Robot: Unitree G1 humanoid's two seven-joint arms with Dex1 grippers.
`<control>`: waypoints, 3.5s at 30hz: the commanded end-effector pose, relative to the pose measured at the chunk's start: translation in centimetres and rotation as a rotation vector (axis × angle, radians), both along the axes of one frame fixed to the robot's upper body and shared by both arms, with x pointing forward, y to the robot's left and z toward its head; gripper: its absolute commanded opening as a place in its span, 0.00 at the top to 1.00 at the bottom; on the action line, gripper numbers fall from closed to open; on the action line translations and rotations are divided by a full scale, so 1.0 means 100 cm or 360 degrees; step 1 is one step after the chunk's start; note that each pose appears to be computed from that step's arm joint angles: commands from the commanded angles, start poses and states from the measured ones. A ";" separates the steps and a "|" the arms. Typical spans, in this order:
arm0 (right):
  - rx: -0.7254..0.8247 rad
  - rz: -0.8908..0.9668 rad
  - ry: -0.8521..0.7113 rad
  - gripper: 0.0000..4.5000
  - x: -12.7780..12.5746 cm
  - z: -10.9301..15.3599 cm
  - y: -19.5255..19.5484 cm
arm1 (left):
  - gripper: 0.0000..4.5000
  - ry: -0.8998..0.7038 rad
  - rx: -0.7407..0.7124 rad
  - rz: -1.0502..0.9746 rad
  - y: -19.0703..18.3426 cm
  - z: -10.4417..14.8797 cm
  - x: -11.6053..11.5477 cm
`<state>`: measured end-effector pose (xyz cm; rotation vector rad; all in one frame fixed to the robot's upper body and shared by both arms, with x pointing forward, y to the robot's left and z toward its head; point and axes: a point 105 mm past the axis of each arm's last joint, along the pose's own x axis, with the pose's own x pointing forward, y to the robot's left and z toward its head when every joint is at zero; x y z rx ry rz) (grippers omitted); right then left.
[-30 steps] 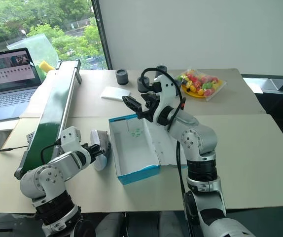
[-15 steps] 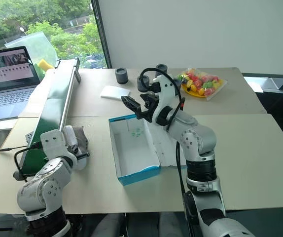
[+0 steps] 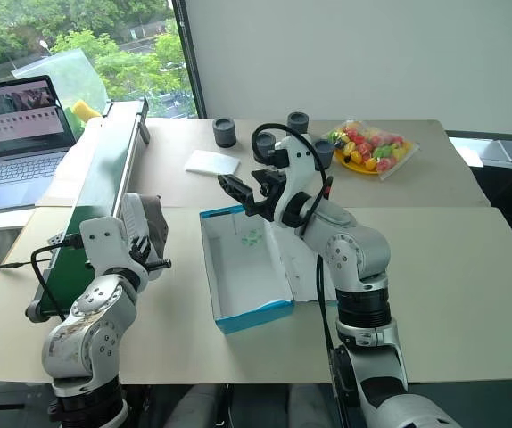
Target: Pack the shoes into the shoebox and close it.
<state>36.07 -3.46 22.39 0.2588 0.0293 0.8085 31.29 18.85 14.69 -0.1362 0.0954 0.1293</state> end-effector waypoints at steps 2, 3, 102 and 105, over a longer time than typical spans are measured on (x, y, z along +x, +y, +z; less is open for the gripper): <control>0.0036 0.0027 -0.0022 0.00 -0.003 0.007 0.001 | 0.98 -0.0416 -0.0017 -0.0204 -0.019 0.058 -0.006; 0.0046 0.0031 -0.0012 0.00 -0.002 0.007 0.001 | 0.98 -0.0420 -0.0026 -0.0204 -0.017 0.060 -0.006; 0.1264 0.0936 0.0997 0.92 -0.022 0.062 0.018 | 0.42 -0.0302 -0.1782 -0.1359 -0.035 0.060 -0.076; 0.1226 0.0778 0.0859 0.92 -0.011 0.067 0.000 | 0.42 -0.0328 -0.1594 -0.1362 -0.033 0.067 -0.081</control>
